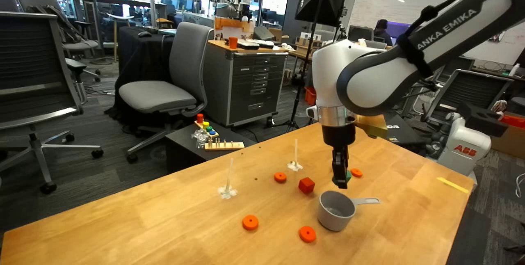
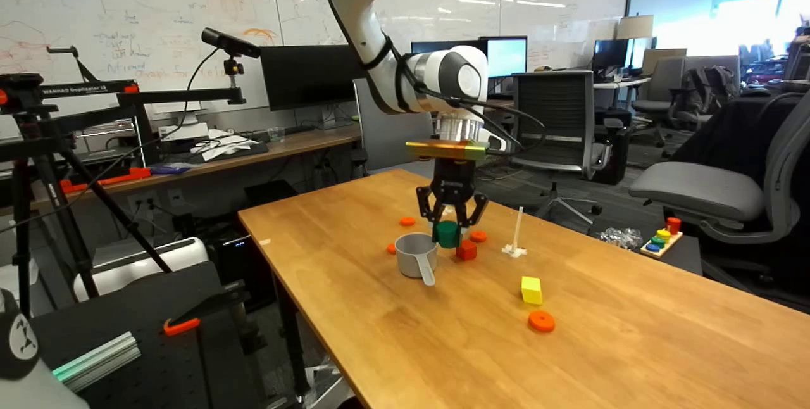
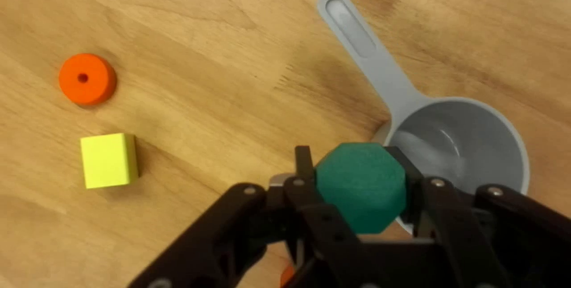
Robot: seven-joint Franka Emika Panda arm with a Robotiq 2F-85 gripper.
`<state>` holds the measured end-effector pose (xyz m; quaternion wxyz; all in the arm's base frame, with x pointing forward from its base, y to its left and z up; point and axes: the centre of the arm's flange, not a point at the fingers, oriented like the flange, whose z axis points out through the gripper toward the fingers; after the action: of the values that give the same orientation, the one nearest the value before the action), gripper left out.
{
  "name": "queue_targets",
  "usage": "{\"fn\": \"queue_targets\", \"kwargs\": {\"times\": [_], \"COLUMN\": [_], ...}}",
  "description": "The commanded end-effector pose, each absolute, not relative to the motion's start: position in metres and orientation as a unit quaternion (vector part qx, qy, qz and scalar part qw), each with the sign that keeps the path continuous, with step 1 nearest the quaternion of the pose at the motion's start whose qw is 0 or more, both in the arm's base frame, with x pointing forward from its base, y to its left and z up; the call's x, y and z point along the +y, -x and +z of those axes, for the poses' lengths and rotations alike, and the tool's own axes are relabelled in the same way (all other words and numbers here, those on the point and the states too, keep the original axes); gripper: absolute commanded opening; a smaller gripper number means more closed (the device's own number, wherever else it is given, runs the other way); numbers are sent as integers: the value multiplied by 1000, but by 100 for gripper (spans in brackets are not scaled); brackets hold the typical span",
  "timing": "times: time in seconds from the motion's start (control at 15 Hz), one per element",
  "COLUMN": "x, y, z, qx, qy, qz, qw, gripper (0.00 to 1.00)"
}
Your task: Put the blocks in the gray pot one at a time
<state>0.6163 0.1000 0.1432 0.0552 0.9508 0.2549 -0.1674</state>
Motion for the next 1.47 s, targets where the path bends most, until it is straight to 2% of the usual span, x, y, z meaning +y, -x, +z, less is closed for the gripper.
{"fn": "queue_targets", "kwargs": {"times": [0.0,1.13,1.2,1.27,1.4], "x": [99,161,163,163,159], "y": [-596,-581,-582,-583,-585], "z": [180,142,140,139,137], "qx": [255,288,287,285,279], "qy": [-955,-940,-940,-940,-941], "qz": [-148,-177,-180,-182,-182], "qw": [44,46,47,48,49], "gripper": [18,18,68,69,83]}}
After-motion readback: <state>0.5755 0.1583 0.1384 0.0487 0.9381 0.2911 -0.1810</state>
